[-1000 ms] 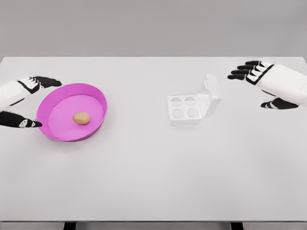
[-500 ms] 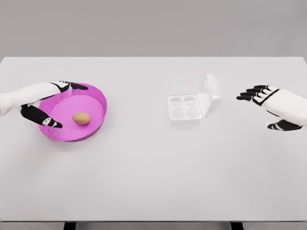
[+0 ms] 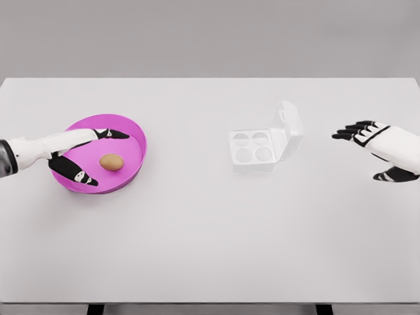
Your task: Pack egg into the box and close the box lid
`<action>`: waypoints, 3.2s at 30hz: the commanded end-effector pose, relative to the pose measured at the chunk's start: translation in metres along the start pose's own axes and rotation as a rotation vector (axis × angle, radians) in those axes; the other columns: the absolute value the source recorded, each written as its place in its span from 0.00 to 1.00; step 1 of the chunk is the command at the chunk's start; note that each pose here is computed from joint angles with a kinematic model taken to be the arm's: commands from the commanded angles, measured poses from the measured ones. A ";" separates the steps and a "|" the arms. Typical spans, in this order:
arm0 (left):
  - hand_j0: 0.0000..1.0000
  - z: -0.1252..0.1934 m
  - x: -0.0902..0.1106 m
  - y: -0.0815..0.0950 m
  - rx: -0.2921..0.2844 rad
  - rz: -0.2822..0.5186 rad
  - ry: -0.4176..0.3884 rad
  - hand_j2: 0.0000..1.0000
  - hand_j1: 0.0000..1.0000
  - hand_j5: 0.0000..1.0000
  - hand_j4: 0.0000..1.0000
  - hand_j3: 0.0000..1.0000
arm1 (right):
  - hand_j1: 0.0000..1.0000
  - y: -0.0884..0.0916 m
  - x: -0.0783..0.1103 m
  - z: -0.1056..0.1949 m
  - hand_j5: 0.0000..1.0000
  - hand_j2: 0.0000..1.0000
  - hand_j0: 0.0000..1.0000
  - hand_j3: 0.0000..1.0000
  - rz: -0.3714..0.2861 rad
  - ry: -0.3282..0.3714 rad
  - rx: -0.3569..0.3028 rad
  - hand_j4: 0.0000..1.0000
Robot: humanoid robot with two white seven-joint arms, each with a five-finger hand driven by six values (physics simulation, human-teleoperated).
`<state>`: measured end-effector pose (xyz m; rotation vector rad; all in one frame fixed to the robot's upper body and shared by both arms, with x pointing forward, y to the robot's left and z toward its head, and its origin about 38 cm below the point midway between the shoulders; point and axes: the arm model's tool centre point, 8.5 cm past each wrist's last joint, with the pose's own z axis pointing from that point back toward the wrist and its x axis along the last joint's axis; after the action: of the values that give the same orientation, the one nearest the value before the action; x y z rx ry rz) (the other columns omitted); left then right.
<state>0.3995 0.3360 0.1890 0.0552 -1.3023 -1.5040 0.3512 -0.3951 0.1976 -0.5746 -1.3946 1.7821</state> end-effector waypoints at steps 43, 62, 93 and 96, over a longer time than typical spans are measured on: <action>0.79 -0.041 -0.008 -0.018 -0.022 -0.210 0.136 0.79 0.79 0.79 0.79 0.79 | 1.00 0.010 -0.029 -0.062 1.00 1.00 1.00 1.00 -0.033 0.009 0.105 1.00; 0.75 -0.047 -0.006 -0.022 -0.024 -0.198 0.123 0.75 0.75 0.75 0.75 0.75 | 1.00 0.008 -0.030 -0.058 1.00 1.00 1.00 1.00 -0.024 0.015 0.107 1.00; 0.66 -0.049 -0.010 -0.024 -0.015 -0.198 0.136 0.66 0.66 0.66 0.66 0.66 | 1.00 0.008 -0.030 -0.058 1.00 1.00 1.00 1.00 -0.028 0.014 0.103 1.00; 0.66 -0.049 -0.009 -0.023 -0.013 -0.198 0.134 0.66 0.66 0.66 0.66 0.66 | 1.00 0.008 -0.030 -0.058 1.00 1.00 1.00 1.00 -0.028 0.014 0.103 1.00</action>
<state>0.4181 0.3045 0.1466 0.2782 -1.2040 -1.6488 0.4099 -0.3850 0.1684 -0.5115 -1.2827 1.8194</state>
